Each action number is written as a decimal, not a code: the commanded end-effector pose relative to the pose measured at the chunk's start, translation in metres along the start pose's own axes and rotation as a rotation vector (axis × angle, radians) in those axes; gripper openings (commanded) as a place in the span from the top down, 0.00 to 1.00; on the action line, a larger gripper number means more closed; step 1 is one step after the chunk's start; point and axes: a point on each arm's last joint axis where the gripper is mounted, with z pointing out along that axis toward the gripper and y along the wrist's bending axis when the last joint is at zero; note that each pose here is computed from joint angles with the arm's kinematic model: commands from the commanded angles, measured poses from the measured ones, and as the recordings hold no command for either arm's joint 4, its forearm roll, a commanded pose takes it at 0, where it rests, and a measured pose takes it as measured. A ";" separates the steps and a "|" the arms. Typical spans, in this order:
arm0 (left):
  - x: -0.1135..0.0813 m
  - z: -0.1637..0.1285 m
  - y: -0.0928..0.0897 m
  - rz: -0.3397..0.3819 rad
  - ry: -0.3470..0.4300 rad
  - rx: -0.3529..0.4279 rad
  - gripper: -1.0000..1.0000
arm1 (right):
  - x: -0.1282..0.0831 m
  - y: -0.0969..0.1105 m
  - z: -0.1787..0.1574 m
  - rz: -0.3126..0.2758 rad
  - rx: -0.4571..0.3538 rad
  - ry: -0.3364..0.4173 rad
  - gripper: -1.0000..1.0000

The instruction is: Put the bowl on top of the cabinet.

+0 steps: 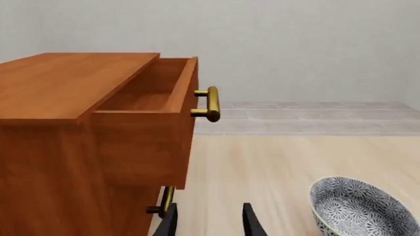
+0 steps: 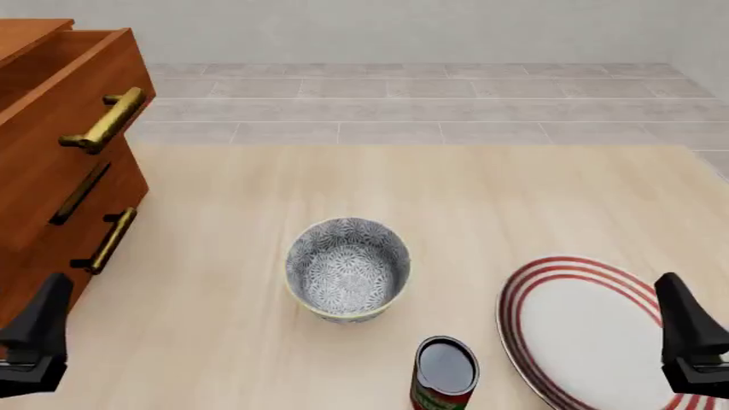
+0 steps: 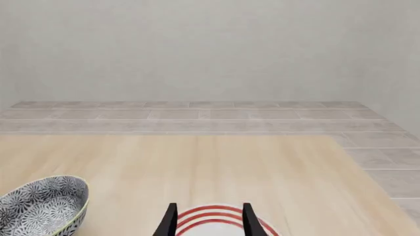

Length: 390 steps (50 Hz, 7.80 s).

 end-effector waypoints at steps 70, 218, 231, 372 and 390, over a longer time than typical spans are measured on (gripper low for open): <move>0.003 0.052 -0.033 -0.028 0.145 0.291 0.00 | -0.001 0.000 0.000 0.000 0.000 0.001 0.00; 0.035 0.197 -0.159 0.100 0.611 0.543 0.00 | -0.001 0.000 0.000 0.000 0.000 0.001 0.00; 0.045 0.200 -0.163 0.103 0.625 0.545 0.00 | -0.001 0.000 0.000 0.000 -0.001 0.001 0.00; -0.028 0.169 -0.141 0.009 0.490 0.544 1.00 | -0.001 0.000 0.000 0.000 0.000 0.001 0.00; -0.105 0.122 -0.111 -0.026 0.345 0.572 1.00 | -0.001 0.000 0.000 0.000 0.000 0.001 0.00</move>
